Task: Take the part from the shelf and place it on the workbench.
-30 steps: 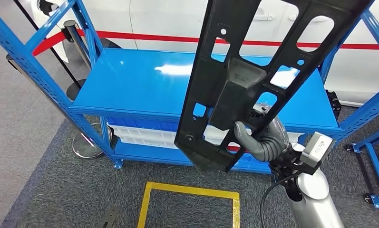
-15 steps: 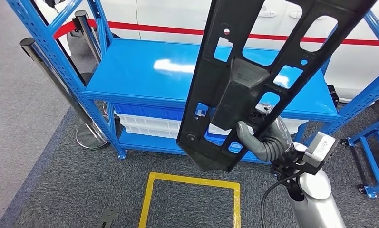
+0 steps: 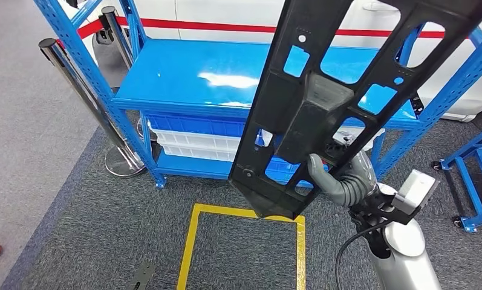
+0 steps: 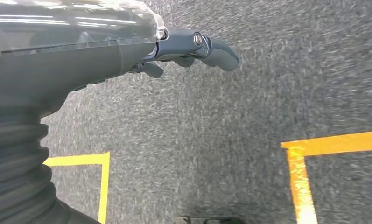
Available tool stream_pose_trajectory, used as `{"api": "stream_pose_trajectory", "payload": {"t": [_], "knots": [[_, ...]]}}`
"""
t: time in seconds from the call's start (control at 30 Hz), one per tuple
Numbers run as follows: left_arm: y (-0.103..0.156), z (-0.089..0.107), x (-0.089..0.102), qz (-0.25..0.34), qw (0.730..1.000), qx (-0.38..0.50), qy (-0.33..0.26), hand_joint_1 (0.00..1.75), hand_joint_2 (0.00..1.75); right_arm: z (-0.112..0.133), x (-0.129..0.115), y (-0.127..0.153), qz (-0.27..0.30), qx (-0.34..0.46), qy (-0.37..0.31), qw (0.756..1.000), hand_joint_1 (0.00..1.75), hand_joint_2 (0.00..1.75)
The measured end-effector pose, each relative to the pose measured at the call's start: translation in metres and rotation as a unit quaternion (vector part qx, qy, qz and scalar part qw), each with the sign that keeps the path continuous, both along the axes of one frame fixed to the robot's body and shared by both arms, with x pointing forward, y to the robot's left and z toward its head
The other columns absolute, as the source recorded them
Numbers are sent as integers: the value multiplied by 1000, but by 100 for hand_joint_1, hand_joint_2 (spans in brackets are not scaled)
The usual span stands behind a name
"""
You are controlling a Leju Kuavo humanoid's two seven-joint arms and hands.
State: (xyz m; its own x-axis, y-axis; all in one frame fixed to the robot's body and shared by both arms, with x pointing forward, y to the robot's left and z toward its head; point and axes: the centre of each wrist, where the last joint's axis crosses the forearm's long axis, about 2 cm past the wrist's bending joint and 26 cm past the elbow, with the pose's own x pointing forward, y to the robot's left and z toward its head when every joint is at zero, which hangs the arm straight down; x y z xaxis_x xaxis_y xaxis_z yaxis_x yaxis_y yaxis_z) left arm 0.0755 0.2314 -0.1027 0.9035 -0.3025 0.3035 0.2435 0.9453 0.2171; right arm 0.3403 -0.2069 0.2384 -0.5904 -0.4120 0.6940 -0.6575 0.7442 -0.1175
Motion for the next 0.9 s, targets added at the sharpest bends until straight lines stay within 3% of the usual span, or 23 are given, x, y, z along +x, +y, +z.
{"api": "stream_pose_trajectory", "payload": {"t": [0.9], "knots": [[-2,1,3,-8,1000,0,-7,0,175,-5,-6,-12,-12,0,-2,1000,175,175]]}}
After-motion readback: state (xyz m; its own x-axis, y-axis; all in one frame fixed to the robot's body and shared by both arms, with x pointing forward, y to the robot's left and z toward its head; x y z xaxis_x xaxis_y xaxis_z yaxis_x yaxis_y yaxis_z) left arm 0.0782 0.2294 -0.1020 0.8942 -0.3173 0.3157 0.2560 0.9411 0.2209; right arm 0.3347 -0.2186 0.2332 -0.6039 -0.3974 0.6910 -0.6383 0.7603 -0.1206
